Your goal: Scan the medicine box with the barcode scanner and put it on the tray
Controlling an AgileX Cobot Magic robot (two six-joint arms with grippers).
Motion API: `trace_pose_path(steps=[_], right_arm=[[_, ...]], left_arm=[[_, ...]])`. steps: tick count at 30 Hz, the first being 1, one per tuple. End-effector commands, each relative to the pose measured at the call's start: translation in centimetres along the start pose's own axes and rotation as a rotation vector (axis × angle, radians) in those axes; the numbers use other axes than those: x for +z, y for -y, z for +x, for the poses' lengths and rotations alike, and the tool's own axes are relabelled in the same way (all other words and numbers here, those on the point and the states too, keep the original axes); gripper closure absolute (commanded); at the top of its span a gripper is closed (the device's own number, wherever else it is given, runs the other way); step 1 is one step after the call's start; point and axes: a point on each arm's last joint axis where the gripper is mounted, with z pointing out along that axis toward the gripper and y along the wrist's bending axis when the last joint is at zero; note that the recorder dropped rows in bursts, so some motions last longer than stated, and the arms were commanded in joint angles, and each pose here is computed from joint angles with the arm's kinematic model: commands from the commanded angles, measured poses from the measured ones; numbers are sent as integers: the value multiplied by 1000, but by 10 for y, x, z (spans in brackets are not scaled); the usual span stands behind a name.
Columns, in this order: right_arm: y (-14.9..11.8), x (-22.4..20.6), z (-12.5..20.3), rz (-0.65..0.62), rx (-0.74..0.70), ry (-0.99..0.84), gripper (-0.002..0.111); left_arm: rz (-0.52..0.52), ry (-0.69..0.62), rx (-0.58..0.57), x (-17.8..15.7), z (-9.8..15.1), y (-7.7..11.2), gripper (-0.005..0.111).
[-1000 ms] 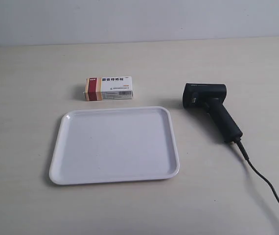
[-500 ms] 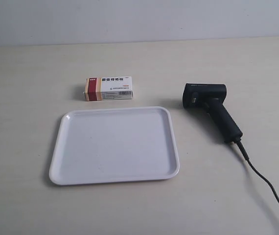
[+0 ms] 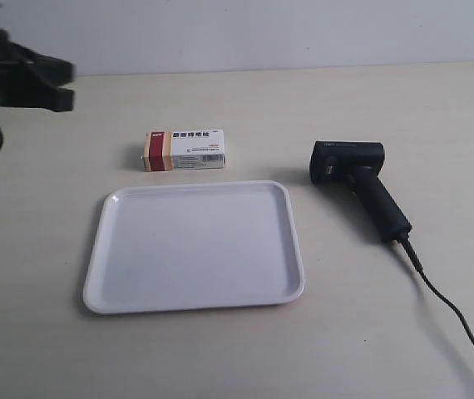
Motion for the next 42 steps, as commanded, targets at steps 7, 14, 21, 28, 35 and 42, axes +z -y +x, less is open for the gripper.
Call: trace_pose_path(steps=[7, 14, 21, 28, 35, 42], right_arm=[[-18, 60, 24, -76, -120, -88, 108], [-17, 78, 36, -68, -144, -120, 108], [-16, 82, 38, -64, -145, -123, 108], [-17, 82, 38, -77, -175, -123, 108], [-39, 110, 54, -106, -311, -395, 78], [-56, 156, 79, -143, -450, -506, 21]], left_arm=[[419, -41, 137, 114, -11, -1, 80], [464, -81, 271, 154, 31, -1, 2], [449, -77, 344, 188, 64, -6, 2], [518, -64, 321, 202, 74, -3, 87], [731, 172, 415, 112, -29, 24, 105], [778, 200, 531, 44, -24, 65, 105]])
